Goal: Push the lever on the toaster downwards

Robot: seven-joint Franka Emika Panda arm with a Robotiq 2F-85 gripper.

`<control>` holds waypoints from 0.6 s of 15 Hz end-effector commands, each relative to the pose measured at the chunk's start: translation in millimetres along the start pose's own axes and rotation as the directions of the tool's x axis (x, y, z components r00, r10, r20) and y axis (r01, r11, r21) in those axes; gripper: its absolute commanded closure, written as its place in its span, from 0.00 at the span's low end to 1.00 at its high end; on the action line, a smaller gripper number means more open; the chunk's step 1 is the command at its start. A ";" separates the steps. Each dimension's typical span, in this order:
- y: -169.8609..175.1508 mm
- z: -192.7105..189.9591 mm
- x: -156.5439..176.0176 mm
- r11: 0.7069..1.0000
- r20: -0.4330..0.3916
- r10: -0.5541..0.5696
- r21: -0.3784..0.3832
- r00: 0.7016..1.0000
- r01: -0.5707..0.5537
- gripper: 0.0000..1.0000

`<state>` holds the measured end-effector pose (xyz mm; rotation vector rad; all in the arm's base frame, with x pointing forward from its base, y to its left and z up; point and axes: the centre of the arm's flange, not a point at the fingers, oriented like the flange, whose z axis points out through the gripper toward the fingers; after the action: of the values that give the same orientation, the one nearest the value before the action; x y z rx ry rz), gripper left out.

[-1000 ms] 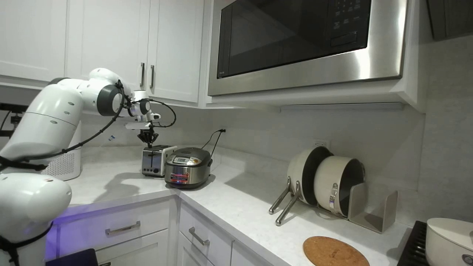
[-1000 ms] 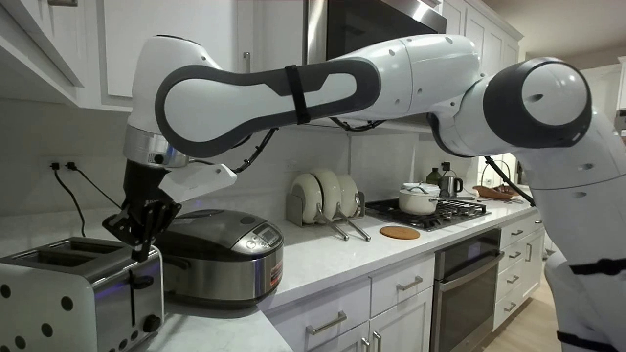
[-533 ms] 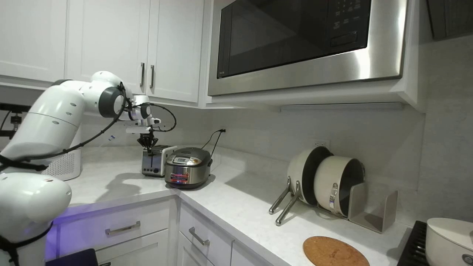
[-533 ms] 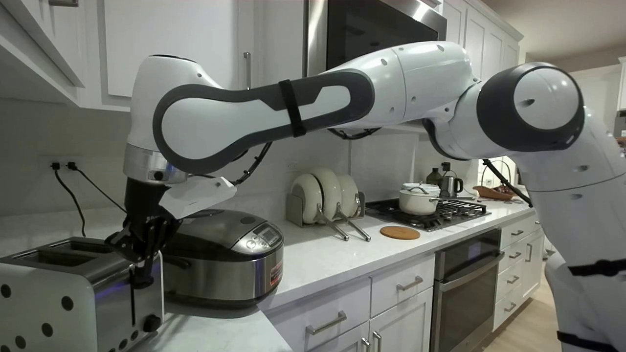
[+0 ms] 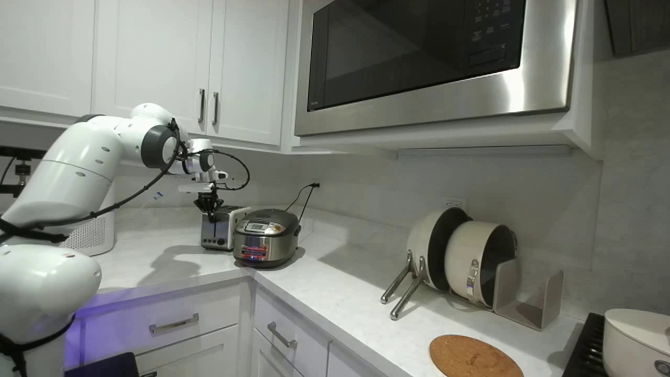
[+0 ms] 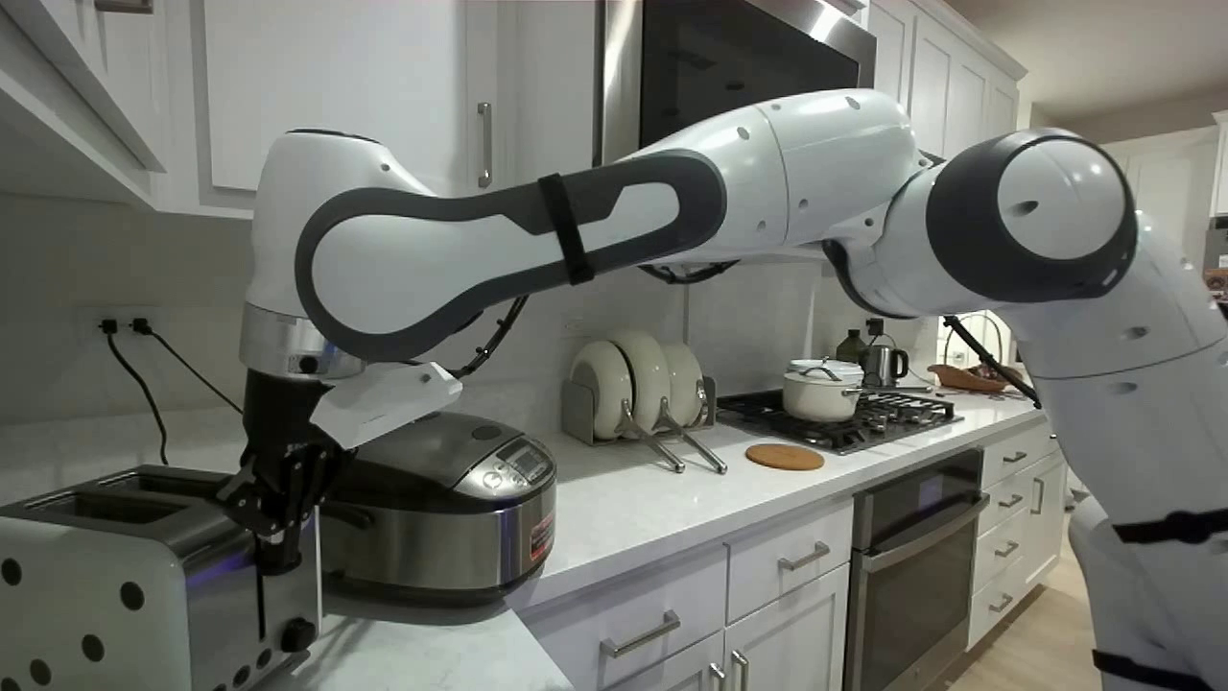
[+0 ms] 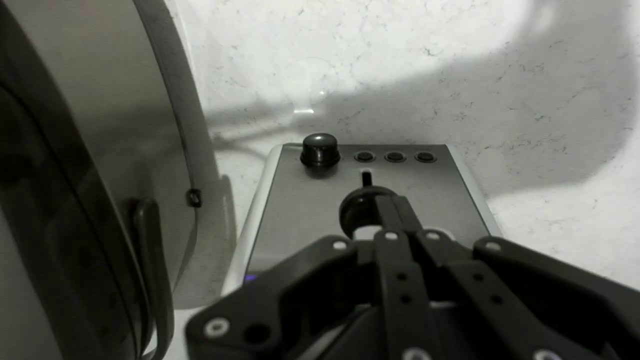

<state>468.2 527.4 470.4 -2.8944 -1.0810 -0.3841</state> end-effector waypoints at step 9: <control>6.2 19.8 1.3 0.998 -0.005 -0.052 0.041 0.999 0.052 1.00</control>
<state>471.0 527.4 462.4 -2.8774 -1.1271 -0.3663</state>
